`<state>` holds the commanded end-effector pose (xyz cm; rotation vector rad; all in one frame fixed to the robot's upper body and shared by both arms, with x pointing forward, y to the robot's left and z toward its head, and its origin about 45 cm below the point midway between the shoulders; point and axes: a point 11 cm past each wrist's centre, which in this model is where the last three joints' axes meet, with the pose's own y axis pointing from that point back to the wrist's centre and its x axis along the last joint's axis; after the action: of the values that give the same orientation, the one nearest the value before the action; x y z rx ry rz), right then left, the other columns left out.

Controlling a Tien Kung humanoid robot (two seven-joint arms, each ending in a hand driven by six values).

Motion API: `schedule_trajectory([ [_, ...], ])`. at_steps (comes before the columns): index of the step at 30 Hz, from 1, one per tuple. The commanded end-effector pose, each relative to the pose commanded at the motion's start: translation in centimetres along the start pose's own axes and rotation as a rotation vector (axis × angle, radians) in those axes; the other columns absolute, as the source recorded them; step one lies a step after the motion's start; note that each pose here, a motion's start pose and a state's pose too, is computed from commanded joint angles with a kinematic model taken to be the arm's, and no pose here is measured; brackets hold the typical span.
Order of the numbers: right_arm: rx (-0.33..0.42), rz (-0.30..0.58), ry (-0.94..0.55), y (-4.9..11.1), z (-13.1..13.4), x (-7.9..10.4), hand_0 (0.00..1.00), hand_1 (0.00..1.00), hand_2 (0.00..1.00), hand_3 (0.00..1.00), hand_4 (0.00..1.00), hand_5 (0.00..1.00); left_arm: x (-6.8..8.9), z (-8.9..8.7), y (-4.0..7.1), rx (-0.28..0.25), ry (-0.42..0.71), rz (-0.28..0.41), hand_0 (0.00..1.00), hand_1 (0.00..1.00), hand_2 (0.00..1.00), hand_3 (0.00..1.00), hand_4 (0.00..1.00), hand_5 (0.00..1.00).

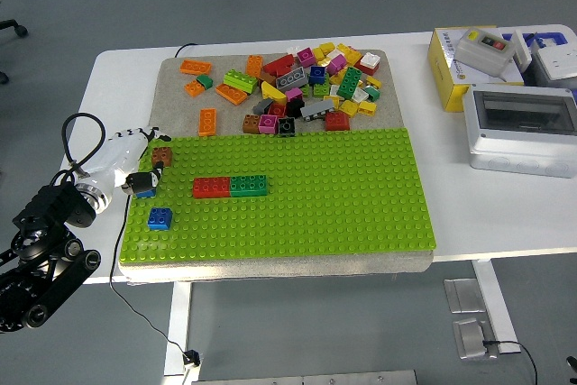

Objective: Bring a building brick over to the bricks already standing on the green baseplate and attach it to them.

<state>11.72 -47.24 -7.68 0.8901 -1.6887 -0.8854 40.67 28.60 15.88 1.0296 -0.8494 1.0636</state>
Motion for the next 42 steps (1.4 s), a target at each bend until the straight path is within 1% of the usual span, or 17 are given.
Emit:
schedule_trajectory([
  [4,0.004,0.000,0.001,0.0,-0.2,0.0,0.669,0.638,0.663,0.709,0.592,0.762,0.3,0.2,-0.7,0.007,-0.017,-0.029,0.998,0.955,0.964,0.819,0.470,0.062],
  [5,0.005,0.000,0.001,0.0,-0.2,0.0,0.669,0.638,0.663,0.709,0.592,0.762,0.4,0.3,-0.8,0.012,-0.022,-0.038,0.998,0.955,0.964,0.819,0.470,0.062],
  [6,0.005,0.000,0.001,0.0,-0.2,0.0,0.669,0.638,0.662,0.710,0.592,0.759,0.5,0.3,-1.0,0.017,-0.026,-0.045,0.998,0.991,0.998,0.861,0.478,0.056],
  [10,0.006,0.000,0.000,0.0,-0.3,0.1,0.669,0.638,0.662,0.710,0.592,0.759,0.8,0.1,-1.4,0.048,-0.043,-0.082,0.998,0.991,0.998,0.861,0.478,0.056],
  [11,0.006,0.000,0.001,0.0,-0.4,0.1,0.667,0.639,0.662,0.709,0.592,0.760,0.8,0.0,-1.5,0.058,-0.047,-0.094,0.998,0.998,0.998,0.899,0.553,0.092],
  [16,0.007,0.001,0.001,0.0,-0.4,0.2,0.667,0.639,0.662,0.709,0.592,0.760,1.3,-0.4,-1.8,0.085,-0.059,-0.117,0.998,0.998,0.998,0.899,0.553,0.092],
  [17,0.008,0.001,0.001,0.0,-0.5,0.2,0.668,0.638,0.662,0.709,0.591,0.760,1.3,-0.4,-1.9,0.089,-0.061,-0.120,0.998,0.998,0.998,0.928,0.671,0.183],
  [23,0.011,0.001,0.002,0.0,-0.6,0.2,0.668,0.638,0.662,0.709,0.591,0.760,1.7,-0.7,-2.2,0.105,-0.063,-0.130,0.998,0.998,0.998,0.928,0.671,0.183],
  [24,0.011,0.001,0.002,0.0,-0.6,0.2,0.667,0.638,0.662,0.709,0.590,0.760,1.8,-0.7,-2.2,0.106,-0.062,-0.130,0.998,0.998,0.998,0.931,0.690,0.201],
  [26,0.012,0.002,0.001,0.0,-0.7,0.2,0.667,0.638,0.662,0.709,0.590,0.760,1.8,-0.8,-2.3,0.109,-0.060,-0.132,0.998,0.998,0.998,0.931,0.690,0.201],
  [37,0.018,0.003,-0.004,0.1,-1.0,0.2,0.667,0.639,0.662,0.709,0.589,0.759,1.9,-0.7,-2.6,0.113,-0.047,-0.153,0.998,0.998,0.998,0.922,0.706,0.217],
  [42,0.022,0.003,-0.005,0.1,-1.1,0.2,0.668,0.638,0.661,0.709,0.590,0.760,2.0,-0.8,-2.9,0.123,-0.044,-0.157,0.998,0.998,0.998,0.913,0.707,0.219],
])
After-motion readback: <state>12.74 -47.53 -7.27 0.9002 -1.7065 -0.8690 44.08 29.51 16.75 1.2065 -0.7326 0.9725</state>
